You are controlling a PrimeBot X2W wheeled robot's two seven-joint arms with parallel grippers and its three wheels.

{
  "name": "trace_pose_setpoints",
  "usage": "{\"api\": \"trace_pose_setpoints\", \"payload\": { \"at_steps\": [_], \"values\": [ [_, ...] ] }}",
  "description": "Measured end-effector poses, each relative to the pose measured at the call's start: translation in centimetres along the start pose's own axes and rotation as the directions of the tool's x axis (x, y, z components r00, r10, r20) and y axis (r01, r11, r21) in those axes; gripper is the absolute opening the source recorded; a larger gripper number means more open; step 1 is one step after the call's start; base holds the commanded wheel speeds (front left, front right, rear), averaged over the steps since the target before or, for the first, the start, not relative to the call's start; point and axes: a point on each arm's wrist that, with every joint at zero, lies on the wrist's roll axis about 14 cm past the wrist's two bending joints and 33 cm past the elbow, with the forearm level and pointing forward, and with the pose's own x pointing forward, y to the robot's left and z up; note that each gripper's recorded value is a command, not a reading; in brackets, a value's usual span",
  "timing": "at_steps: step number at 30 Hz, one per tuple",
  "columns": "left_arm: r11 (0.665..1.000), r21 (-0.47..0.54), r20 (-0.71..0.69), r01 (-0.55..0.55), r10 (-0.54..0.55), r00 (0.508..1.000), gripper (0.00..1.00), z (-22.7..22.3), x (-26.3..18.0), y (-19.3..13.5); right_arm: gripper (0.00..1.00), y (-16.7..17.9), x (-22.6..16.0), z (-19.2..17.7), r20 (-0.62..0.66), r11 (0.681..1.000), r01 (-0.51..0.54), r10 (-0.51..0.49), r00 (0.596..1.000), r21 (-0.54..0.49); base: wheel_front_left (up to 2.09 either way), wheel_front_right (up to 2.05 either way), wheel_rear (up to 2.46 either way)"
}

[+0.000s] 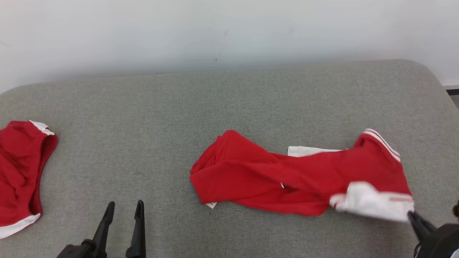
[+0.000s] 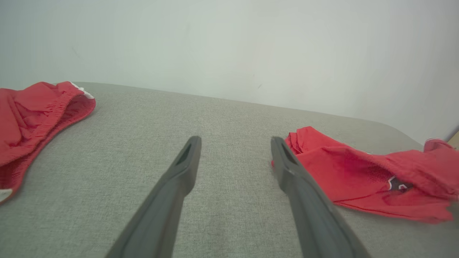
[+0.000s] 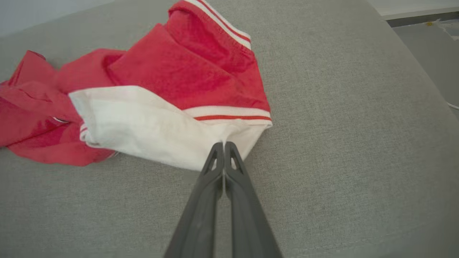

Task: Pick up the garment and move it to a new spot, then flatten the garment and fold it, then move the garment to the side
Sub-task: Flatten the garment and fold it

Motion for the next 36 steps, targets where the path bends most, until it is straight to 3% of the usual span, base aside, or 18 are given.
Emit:
{"api": "trace_pose_setpoints", "payload": {
  "at_steps": [4, 5, 6, 11, 18, 26, 30, 36],
  "values": [
    [1.0, -0.003, -0.002, 0.011, -0.011, 1.0, 1.0, 0.0, -0.1, -0.4, 0.0, -1.0, 0.4, -3.1, -0.092, 0.999, 0.045, -0.047, 0.995, -0.018, 0.0, 0.0, 0.0],
    [1.0, -0.003, -0.002, 0.012, -0.013, 1.0, 1.0, -0.1, -0.2, -0.5, 0.38, -1.2, 0.5, -3.6, -0.108, 0.998, 0.053, -0.055, 0.993, -0.021, 0.0, 0.0, 0.0],
    [1.0, -0.004, -0.003, 0.013, -0.013, 1.0, 1.0, -0.1, -0.2, -0.5, 1.0, -1.2, 0.7, -4.0, -0.116, 0.998, 0.056, -0.057, 0.992, -0.018, 0.0, 0.0, 0.0],
    [1.0, -0.002, 0.003, -0.008, 0.008, 1.0, 1.0, 0.2, -0.9, -0.1, 1.0, -0.6, 1.4, -2.4, -0.064, 0.999, 0.047, -0.047, 0.997, -0.008, 0.0, 0.0, 0.0],
    [0.999, -0.001, 0.013, -0.039, 0.039, 0.999, 1.0, 0.6, -2.2, 0.7, 1.0, 0.7, 1.1, 4.9, 0.119, 0.998, 0.033, -0.027, 0.993, -0.056, 0.0, 0.0, 0.0],
    [0.998, -0.004, 0.022, -0.065, 0.065, 0.998, 1.0, 0.9, -3.0, 1.3, 1.0, 6.3, 1.4, 10.3, 0.214, 0.987, -0.072, 0.101, 0.972, -0.141, 0.0, 0.0, 0.0],
    [0.996, -0.006, 0.03, -0.085, 0.085, 0.996, 1.0, 1.2, -3.2, 1.7, 1.0, 9.8, 1.1, 12.2, 0.33, 0.971, -0.145, 0.202, 0.922, -0.19, 0.0, 0.0, 0.0],
    [0.995, -0.007, 0.041, -0.102, 0.102, 0.994, 1.0, 1.5, -3.6, 2.1, 1.0, 12.7, -0.7, 13.9, 0.531, 0.95, -0.202, 0.301, 0.792, -0.237, 0.0, 0.0, 0.0]
  ]
}}
